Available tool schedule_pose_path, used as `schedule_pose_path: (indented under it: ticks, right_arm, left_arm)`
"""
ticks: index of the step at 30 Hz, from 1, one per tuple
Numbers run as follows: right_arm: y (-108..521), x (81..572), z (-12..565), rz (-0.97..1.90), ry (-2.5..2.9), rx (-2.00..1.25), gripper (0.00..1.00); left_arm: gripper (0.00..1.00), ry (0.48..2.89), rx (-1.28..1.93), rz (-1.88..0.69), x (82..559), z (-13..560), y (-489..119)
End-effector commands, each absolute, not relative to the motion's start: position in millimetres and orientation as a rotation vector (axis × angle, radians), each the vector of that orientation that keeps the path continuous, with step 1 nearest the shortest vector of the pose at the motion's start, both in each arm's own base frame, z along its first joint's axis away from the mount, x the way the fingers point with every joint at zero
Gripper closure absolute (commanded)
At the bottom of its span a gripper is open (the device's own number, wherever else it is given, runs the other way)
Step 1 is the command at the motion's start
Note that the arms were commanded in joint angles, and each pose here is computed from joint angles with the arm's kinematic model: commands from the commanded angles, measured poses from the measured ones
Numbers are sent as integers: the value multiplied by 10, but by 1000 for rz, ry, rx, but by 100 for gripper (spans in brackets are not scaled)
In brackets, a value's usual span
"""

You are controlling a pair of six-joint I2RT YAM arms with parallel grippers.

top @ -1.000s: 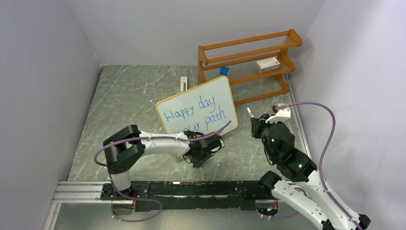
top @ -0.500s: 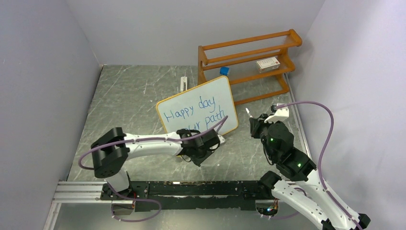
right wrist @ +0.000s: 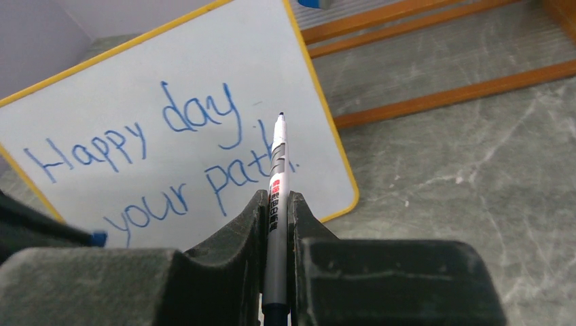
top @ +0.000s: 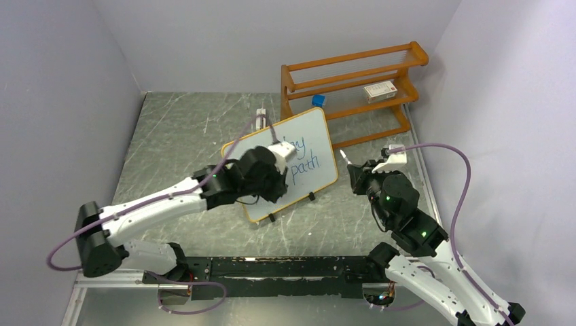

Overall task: Write a sentence on the whiteboard
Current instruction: Close the whiteboard marker at the center of the board.

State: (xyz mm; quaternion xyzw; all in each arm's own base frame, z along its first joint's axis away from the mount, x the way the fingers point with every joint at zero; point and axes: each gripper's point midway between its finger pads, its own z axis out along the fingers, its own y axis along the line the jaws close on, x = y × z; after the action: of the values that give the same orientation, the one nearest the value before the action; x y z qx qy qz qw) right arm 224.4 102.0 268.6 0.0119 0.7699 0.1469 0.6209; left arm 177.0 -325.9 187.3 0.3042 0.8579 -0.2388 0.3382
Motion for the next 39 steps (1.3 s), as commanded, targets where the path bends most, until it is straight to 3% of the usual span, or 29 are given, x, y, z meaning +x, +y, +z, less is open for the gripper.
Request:
schedule_pose_path:
  ticks: [1,17,29,39]
  right_arm:
    - [1226,2246,2812,447,1700,-53,100]
    - [1942,2064,3313,858,1360,-281,100]
    - [2056,1964,3553,963,1159,-307,100]
    - [2159,2031,3590,983,1134,-317,100]
  left_arm:
    - [95,2077,528,-787,2063,2468,-3253]
    - [95,1667,-82,-1149,2565,3734,-2909]
    - [95,1504,-359,-1385,2636,3927,-2887]
    - [95,1472,-381,-1484,2629,3956,-2985]
